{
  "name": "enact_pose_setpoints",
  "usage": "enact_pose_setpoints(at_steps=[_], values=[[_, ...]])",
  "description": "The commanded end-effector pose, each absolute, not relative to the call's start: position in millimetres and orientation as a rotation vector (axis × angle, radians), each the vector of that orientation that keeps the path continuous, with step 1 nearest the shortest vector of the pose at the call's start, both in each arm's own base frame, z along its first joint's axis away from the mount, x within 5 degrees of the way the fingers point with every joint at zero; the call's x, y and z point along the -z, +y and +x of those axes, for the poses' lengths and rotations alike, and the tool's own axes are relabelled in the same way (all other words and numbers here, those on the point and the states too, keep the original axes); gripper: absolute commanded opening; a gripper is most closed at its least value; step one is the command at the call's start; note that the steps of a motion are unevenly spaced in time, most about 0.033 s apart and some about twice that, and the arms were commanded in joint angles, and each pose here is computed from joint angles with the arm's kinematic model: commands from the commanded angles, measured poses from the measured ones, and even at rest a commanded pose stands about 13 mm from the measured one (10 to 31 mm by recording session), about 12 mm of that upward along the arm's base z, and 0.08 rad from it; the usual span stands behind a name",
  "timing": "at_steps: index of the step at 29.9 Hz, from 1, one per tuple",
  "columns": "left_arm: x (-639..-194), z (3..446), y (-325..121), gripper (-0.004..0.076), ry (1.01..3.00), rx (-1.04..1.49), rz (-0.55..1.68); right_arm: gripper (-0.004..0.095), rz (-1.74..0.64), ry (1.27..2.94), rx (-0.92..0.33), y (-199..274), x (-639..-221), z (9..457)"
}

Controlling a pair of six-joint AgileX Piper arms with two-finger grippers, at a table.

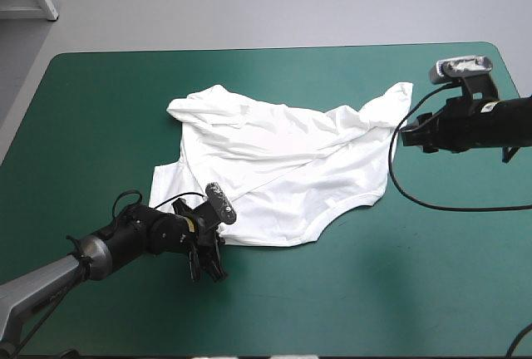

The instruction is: Fold the cloth

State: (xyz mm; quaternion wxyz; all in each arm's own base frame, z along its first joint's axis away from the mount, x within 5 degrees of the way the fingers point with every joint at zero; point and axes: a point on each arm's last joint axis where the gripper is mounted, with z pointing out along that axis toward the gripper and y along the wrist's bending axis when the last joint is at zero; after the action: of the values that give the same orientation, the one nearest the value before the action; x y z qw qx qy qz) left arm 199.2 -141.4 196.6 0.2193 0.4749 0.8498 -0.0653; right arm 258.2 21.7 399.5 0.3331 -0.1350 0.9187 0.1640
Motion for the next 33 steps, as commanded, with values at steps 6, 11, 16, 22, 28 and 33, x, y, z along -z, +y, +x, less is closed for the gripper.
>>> enact_pose_setpoints(at_steps=[6,11,16,22,28,33], values=[[-195,200,-141,0.0019,2.377,0.177,1.287,0.0400,-0.285,2.457,-0.461,16,-326,307],[-195,199,-141,0.0019,2.399,0.186,1.270,0.0448,-0.283,2.544,-0.489,15,-292,329],[-195,198,-141,0.0019,2.410,0.195,1.261,0.0589,-0.244,2.530,-0.450,11,-273,347],[-195,198,-141,0.0019,2.424,0.199,1.237,0.0586,-0.220,2.500,-0.409,9,-256,363],[-195,198,-141,0.0019,2.422,0.199,1.236,0.0576,-0.316,2.531,-0.408,34,-231,375],[-195,199,-141,0.0019,2.423,0.203,1.219,0.0370,-0.308,2.563,-0.444,43,-219,383]])
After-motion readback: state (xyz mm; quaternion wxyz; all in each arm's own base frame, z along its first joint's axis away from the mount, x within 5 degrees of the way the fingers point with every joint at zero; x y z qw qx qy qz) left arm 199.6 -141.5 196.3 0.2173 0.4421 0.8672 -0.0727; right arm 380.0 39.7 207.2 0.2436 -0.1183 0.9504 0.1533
